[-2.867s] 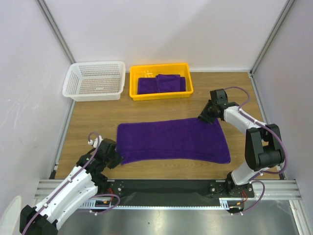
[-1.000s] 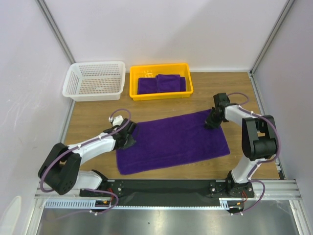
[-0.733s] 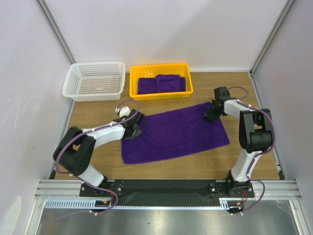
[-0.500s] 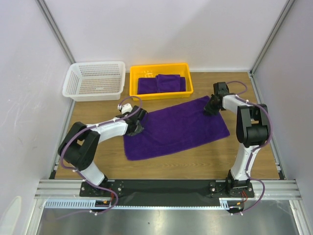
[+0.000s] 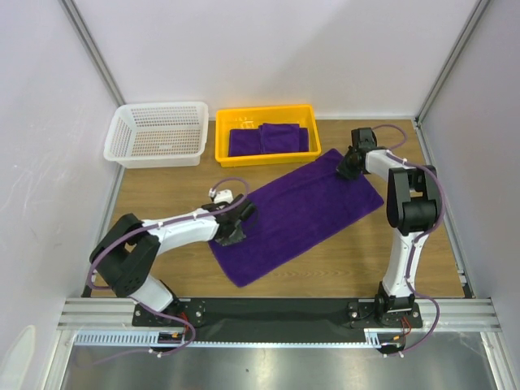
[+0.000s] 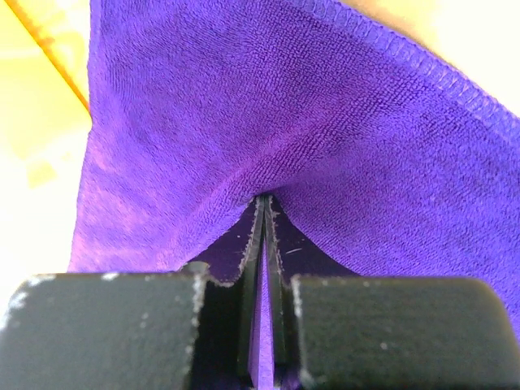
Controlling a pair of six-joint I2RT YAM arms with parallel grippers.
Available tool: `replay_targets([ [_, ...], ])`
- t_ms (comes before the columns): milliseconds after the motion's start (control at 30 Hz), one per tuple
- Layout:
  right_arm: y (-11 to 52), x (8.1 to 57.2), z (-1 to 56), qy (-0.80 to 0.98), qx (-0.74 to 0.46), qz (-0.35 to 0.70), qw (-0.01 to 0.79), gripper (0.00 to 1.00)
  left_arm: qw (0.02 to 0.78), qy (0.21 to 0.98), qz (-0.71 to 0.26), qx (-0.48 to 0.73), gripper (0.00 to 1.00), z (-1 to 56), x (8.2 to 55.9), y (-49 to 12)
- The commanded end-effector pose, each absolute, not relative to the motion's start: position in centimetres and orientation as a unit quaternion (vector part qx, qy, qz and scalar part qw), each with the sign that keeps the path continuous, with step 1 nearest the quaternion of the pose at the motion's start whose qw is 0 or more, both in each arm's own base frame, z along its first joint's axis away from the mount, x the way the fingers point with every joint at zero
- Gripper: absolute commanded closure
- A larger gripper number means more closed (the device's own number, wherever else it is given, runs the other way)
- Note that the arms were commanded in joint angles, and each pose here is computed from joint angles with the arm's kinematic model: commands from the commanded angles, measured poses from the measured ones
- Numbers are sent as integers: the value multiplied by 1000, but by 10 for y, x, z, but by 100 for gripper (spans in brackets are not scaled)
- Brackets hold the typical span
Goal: Fold and stack the towels
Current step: Flatten out the crumpled towel
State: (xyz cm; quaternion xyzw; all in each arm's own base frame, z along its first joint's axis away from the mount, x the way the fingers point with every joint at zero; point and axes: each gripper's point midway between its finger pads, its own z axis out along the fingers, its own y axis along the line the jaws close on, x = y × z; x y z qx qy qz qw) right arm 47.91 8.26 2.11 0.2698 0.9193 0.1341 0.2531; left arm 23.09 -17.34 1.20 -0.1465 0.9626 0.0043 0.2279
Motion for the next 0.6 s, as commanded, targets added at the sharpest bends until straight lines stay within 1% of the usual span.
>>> replay_targets([
  [0, 70, 474, -5, 930, 268, 79, 238, 95, 122, 988, 48, -77, 80, -11, 164, -169],
  [133, 72, 472, 12, 928, 264, 86, 247, 95, 125, 990, 58, -35, 79, 1, 147, -177],
  [200, 74, 468, 31, 926, 260, 90, 259, 94, 134, 989, 52, -30, 78, 8, 146, -178],
  [267, 76, 454, 35, 930, 255, 84, 252, 92, 151, 987, 45, -29, 77, 19, 149, -175],
  [333, 78, 443, 53, 927, 255, 92, 258, 91, 183, 982, 54, -18, 76, 33, 160, -169],
  [400, 81, 421, 56, 931, 252, 98, 243, 90, 218, 974, 62, -15, 71, 53, 178, -170],
  [433, 87, 415, 77, 927, 246, 120, 257, 89, 230, 971, 64, -2, 70, 62, 186, -171],
  [467, 90, 399, 73, 931, 244, 121, 244, 88, 251, 967, 51, -9, 66, 79, 202, -178],
  [500, 92, 392, 78, 931, 240, 126, 244, 87, 267, 963, 40, -10, 65, 89, 213, -184],
  [533, 96, 384, 96, 927, 235, 141, 257, 85, 278, 960, 31, 6, 64, 97, 222, -190],
  [567, 96, 373, 99, 927, 239, 141, 251, 84, 293, 956, 12, 3, 59, 109, 237, -197],
])
